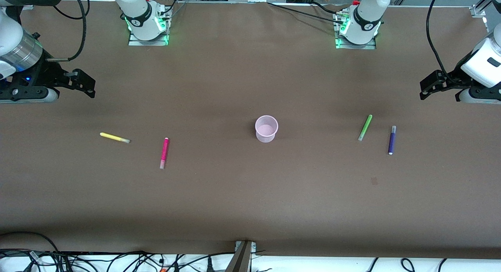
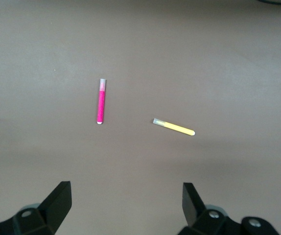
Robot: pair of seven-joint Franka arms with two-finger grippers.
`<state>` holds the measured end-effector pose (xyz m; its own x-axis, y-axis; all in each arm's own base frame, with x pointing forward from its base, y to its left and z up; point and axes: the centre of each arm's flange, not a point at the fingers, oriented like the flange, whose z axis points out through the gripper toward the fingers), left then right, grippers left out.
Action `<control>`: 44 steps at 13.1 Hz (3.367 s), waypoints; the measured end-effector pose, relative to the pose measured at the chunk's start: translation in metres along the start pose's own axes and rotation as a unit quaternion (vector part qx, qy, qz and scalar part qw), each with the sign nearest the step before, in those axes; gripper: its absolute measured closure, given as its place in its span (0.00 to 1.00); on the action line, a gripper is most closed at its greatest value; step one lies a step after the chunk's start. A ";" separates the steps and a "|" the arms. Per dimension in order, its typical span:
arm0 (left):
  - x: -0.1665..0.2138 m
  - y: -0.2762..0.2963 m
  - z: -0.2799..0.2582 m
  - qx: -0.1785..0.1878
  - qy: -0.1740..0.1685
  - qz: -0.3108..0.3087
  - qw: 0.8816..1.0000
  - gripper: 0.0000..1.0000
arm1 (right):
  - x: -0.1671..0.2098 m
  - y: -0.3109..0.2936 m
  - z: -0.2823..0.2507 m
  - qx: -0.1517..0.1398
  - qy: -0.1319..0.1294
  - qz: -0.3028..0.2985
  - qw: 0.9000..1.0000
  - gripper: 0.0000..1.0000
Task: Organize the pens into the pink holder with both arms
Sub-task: 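Reach the left gripper down toward the blue pen, then close the left gripper on the blue pen and lift it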
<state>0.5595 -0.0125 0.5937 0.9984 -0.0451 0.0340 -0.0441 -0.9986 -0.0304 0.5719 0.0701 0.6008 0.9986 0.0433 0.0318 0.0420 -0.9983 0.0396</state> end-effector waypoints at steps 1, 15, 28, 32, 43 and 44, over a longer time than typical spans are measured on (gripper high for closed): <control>0.000 0.000 0.000 0.000 0.000 0.000 1.000 0.00 | 0.000 -0.001 0.000 0.001 0.000 0.000 1.000 0.00; 0.013 -0.006 0.018 0.001 -0.021 -0.006 1.000 0.00 | 0.003 -0.008 0.008 0.009 -0.009 -0.004 1.000 0.00; 0.061 -0.075 0.326 0.034 -0.075 0.117 0.990 0.00 | 0.002 -0.018 0.009 0.010 -0.011 -0.013 1.000 0.00; 0.055 -0.085 0.399 0.022 -0.086 0.147 0.985 0.00 | 0.001 -0.019 0.008 0.010 -0.011 -0.014 1.000 0.00; 0.053 -0.066 0.428 0.010 -0.087 0.181 0.980 0.70 | 0.001 -0.020 0.007 0.010 -0.010 -0.015 1.000 0.00; 0.052 -0.064 0.427 0.010 -0.088 0.182 0.979 0.75 | 0.001 -0.021 0.007 0.010 -0.009 -0.016 1.000 0.00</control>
<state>0.6298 0.0614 0.1708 0.9073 -0.3904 -0.1561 -0.3991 -0.9165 -0.0270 0.5723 0.0914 0.5926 0.9971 0.0746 0.0120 0.0744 -0.9970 0.0196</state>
